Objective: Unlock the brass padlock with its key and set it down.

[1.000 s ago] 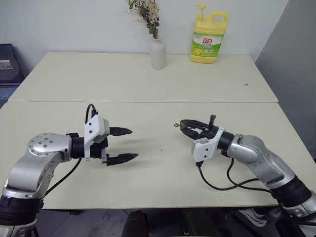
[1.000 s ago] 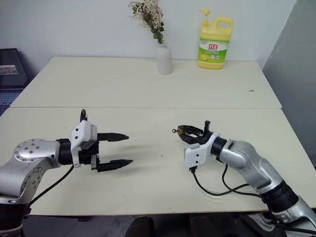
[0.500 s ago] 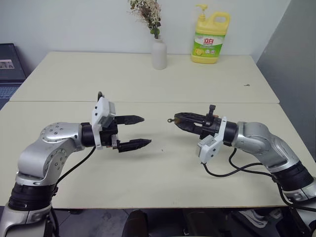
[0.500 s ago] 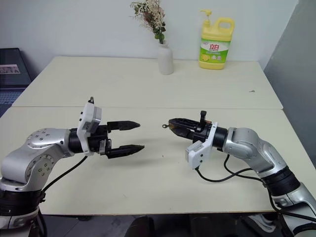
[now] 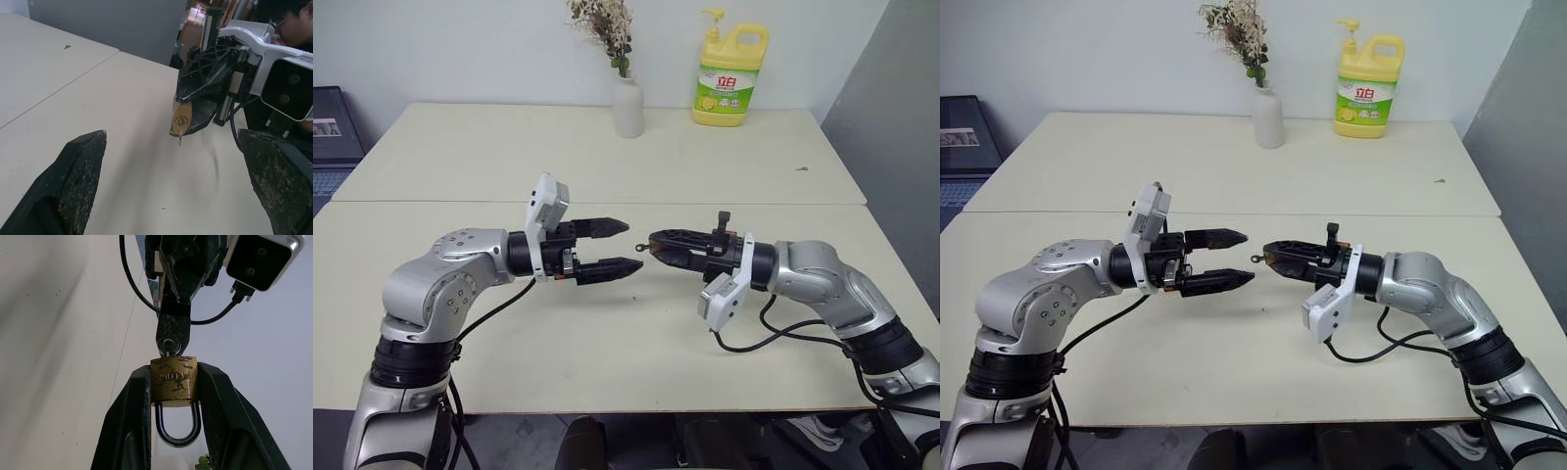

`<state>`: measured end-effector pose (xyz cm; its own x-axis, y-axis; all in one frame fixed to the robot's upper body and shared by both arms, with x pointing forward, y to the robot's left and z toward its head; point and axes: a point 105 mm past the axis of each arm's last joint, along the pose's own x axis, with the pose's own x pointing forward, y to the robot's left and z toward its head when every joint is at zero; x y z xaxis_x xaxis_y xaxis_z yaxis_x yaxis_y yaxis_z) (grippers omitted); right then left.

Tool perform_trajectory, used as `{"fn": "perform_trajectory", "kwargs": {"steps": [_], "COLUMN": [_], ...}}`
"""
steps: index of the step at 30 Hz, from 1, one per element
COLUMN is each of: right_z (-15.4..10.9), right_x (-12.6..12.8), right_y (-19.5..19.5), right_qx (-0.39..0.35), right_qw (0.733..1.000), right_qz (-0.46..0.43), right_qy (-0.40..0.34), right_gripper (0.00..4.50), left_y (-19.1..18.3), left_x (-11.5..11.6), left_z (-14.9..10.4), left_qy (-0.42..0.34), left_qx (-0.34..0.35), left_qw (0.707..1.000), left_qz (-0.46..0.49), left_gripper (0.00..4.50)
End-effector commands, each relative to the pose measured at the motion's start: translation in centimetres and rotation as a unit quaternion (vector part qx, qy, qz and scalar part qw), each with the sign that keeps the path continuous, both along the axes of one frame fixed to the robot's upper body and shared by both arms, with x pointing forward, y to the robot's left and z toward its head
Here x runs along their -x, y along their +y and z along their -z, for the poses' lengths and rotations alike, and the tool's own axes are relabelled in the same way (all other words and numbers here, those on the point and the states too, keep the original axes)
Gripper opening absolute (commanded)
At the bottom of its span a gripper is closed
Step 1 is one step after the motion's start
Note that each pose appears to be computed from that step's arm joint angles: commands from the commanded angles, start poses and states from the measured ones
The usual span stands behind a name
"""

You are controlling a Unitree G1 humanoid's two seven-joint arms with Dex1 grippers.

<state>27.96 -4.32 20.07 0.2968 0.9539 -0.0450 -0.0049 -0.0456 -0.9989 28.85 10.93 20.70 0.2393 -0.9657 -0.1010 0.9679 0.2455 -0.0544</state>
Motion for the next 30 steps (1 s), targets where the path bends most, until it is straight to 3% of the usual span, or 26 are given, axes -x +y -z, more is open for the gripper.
{"fn": "perform_trajectory", "kwargs": {"steps": [1,5,8,17,21,30], "right_z": [-2.1,-2.1,-2.2,-2.0,-2.0,-1.9], "right_x": [0.3,0.2,0.2,0.4,0.3,0.2], "right_y": [0.0,0.0,0.0,0.0,0.0,0.0], "right_qx": [-0.021,-0.022,-0.022,-0.019,-0.019,-0.015], "right_qw": [0.999,0.999,1.0,1.0,1.0,1.0], "right_qz": [-0.009,-0.007,-0.007,-0.006,-0.003,-0.002], "right_qy": [-0.024,-0.022,-0.02,-0.014,-0.011,-0.012], "right_gripper": [0.94,0.94,0.94,0.94,0.94,0.94], "left_y": [-0.5,-0.7,-0.9,-1.6,-1.5,-1.5], "left_x": [0.3,0.2,0.1,-0.3,-0.4,-0.6], "left_z": [-0.5,-0.3,-0.2,-0.4,-0.3,-0.3], "left_qy": [-0.017,-0.02,-0.022,-0.024,-0.024,-0.028], "left_qx": [-0.002,-0.005,-0.007,0.004,0.003,0.002], "left_qw": [1.0,0.999,0.999,0.999,0.999,0.999], "left_qz": [0.022,0.026,0.029,0.039,0.041,0.042], "left_gripper": [4.5,4.5,3.94,1.12,0.07,0.07]}}
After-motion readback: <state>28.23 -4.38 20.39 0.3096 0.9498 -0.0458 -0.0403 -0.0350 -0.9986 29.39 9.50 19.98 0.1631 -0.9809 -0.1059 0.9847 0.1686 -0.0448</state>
